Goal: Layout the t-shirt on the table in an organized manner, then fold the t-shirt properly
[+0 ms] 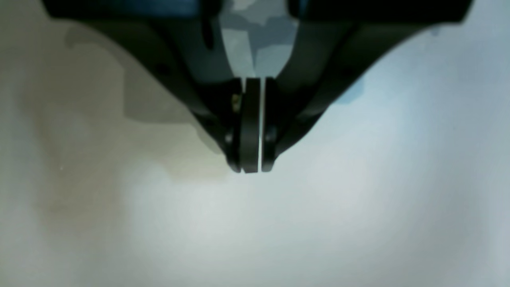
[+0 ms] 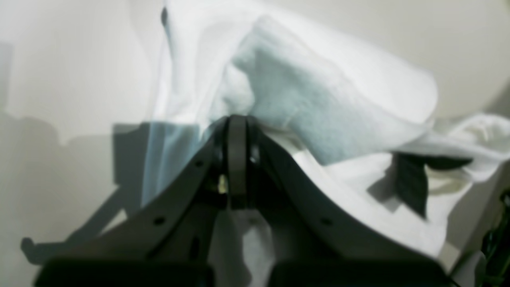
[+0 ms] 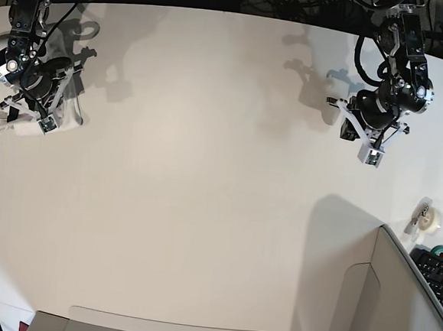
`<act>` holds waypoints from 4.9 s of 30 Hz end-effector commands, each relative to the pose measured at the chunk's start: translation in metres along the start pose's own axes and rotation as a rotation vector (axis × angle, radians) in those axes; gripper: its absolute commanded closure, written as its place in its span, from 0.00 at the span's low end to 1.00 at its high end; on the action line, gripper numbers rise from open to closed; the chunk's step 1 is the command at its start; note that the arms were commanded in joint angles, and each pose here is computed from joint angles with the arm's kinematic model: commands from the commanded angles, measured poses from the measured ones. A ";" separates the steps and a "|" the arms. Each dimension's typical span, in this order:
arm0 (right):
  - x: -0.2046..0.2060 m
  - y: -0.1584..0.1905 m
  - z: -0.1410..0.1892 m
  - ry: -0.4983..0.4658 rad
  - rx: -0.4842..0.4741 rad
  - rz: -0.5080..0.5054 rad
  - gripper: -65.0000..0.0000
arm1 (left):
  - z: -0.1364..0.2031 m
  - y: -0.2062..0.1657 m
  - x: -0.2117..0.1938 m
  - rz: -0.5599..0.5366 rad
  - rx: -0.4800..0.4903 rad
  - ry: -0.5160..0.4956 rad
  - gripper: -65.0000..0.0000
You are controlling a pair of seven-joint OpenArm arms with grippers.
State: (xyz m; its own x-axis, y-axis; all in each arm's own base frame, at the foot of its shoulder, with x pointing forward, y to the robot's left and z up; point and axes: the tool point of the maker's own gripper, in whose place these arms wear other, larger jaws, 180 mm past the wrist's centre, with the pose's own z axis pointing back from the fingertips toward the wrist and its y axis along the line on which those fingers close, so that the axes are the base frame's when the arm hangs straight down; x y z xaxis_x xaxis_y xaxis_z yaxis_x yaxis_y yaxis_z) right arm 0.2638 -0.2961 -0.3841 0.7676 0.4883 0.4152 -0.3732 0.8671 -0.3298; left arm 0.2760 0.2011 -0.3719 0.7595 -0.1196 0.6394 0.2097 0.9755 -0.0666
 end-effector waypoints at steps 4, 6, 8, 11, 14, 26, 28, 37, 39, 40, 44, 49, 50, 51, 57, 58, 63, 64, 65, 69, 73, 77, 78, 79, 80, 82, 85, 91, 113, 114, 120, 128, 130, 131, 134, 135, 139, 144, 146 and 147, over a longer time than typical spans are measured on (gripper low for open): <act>-0.028 -0.021 0.007 0.101 -0.053 -0.005 1.00 | 0.004 0.001 0.013 -0.015 0.002 -0.041 1.00; -0.031 -0.028 0.009 0.106 -0.069 -0.014 1.00 | 0.004 0.001 0.013 -0.015 0.001 -0.039 1.00; -0.033 -0.034 0.011 0.108 -0.082 -0.022 1.00 | 0.004 0.001 0.012 -0.015 0.001 -0.037 1.00; -0.041 -0.041 0.010 0.125 -0.093 -0.053 1.00 | 0.004 0.000 0.010 -0.014 -0.001 -0.033 1.00; -0.053 -0.048 0.009 0.147 -0.101 -0.092 1.00 | 0.004 0.000 0.006 -0.011 -0.002 -0.026 1.00; -0.042 -0.053 0.010 0.118 -0.114 -0.101 1.00 | 0.004 0.000 0.005 -0.011 -0.003 -0.025 1.00; -0.029 -0.060 0.016 0.088 -0.137 -0.095 1.00 | 0.004 0.000 0.004 -0.011 -0.003 -0.022 1.00; 0.019 -0.080 0.046 -0.043 -0.233 -0.043 1.00 | 0.004 -0.001 0.003 -0.009 -0.005 -0.018 1.00; 0.034 -0.080 0.058 -0.092 -0.260 -0.020 1.00 | 0.004 -0.001 0.003 -0.009 -0.005 -0.018 1.00; 0.044 -0.080 0.067 -0.123 -0.279 -0.004 1.00 | 0.004 -0.001 0.003 -0.009 -0.005 -0.018 1.00; 0.066 -0.045 0.092 -0.192 -0.276 -0.012 1.00 | 0.004 -0.001 0.003 -0.009 -0.005 -0.018 1.00; 0.031 0.024 0.069 -0.098 -0.069 -0.074 1.00 | 0.014 -0.002 0.001 -0.026 0.008 -0.026 1.00; 0.023 0.038 0.066 -0.087 -0.029 -0.090 1.00 | 0.020 -0.003 0.002 -0.045 0.015 -0.031 1.00; 0.017 0.049 0.065 -0.077 0.004 -0.100 1.00 | 0.026 -0.002 0.002 -0.066 0.022 -0.034 1.00; -0.039 0.087 0.069 0.053 0.101 -0.102 1.00 | 0.037 -0.008 -0.010 -0.093 0.022 -0.016 1.00; -0.049 0.092 0.071 0.078 0.112 -0.101 1.00 | 0.037 -0.009 -0.013 -0.092 0.021 -0.009 1.00; -0.098 0.119 0.084 0.205 0.177 -0.091 1.00 | 0.046 -0.016 -0.027 -0.106 0.014 0.015 1.00; -0.109 0.126 0.088 0.232 0.192 -0.092 1.00 | 0.052 -0.021 -0.030 -0.118 0.012 0.023 1.00; -0.118 0.131 0.091 0.256 0.204 -0.091 1.00 | 0.058 -0.024 -0.039 -0.126 0.010 0.053 1.00; -0.145 0.147 0.105 0.326 0.251 -0.090 1.00 | 0.070 -0.010 -0.074 -0.112 0.045 0.176 1.00; -0.156 0.163 0.118 0.328 0.337 -0.117 1.00 | 0.085 0.005 -0.097 -0.045 0.100 0.216 1.00; -0.166 0.170 0.125 0.351 0.366 -0.119 1.00 | 0.098 0.015 -0.108 0.019 0.110 0.220 1.00; -0.168 0.170 0.126 0.358 0.366 -0.119 1.00 | 0.105 0.013 -0.118 0.050 0.095 0.233 1.00; -0.169 0.170 0.127 0.360 0.365 -0.120 1.00 | 0.110 0.010 -0.125 0.081 0.074 0.239 1.00; -0.170 0.170 0.127 0.363 0.366 -0.121 1.00 | 0.116 0.007 -0.131 0.113 0.056 0.244 1.00; -0.172 0.168 0.127 0.373 0.355 -0.111 1.00 | 0.126 0.001 -0.140 0.173 0.018 0.249 1.00; -0.178 0.160 0.125 0.412 0.306 -0.071 1.00 | 0.140 -0.009 -0.157 0.242 -0.029 0.276 1.00; -0.172 0.155 0.118 0.403 0.275 -0.070 1.00 | 0.165 -0.013 -0.185 0.352 0.000 0.322 1.00; -0.232 0.247 0.021 0.494 0.472 -0.286 1.00 | 0.091 -0.046 -0.305 0.463 -0.026 0.489 1.00; -0.228 0.249 0.024 0.471 0.473 -0.275 1.00 | 0.090 -0.045 -0.304 0.479 -0.016 0.471 1.00; -0.183 0.236 0.049 0.292 0.424 -0.202 1.00 | 0.092 -0.032 -0.296 0.484 0.023 0.434 1.00; -0.197 0.238 0.066 0.327 0.411 -0.201 1.00 | 0.090 -0.033 -0.299 0.494 0.022 0.436 1.00; -0.216 0.245 0.060 0.387 0.412 -0.242 1.00 | 0.088 -0.035 -0.306 0.509 0.019 0.450 1.00; -0.229 0.249 0.055 0.427 0.414 -0.265 1.00 | 0.082 -0.033 -0.305 0.520 0.018 0.444 1.00; -0.255 0.263 0.045 0.513 0.440 -0.311 1.00 | 0.064 -0.028 -0.312 0.566 0.032 0.431 1.00; -0.259 0.266 0.041 0.530 0.448 -0.324 1.00 | 0.061 -0.027 -0.319 0.590 0.040 0.433 1.00; -0.260 0.278 0.021 0.523 0.462 -0.385 1.00 | 0.038 -0.022 -0.339 0.695 0.080 0.402 1.00; -0.271 0.300 -0.015 0.553 0.498 -0.508 1.00 | 0.004 -0.036 -0.365 0.769 0.098 0.399 1.00; -0.275 0.311 -0.025 0.595 0.523 -0.556 1.00 | -0.012 -0.047 -0.370 0.748 0.088 0.393 1.00; -0.274 0.314 -0.029 0.598 0.529 -0.573 1.00 | -0.017 -0.051 -0.372 0.734 0.086 0.389 1.00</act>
State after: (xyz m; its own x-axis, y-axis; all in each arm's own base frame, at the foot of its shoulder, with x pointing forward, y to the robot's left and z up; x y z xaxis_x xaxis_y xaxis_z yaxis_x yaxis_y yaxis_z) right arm -0.0463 -0.1573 -0.6276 0.9876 -0.0294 -0.1545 0.0707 0.9605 0.2693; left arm -0.0058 0.1878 -0.6212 0.8481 0.5113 0.1390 -0.4574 0.8389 -0.2950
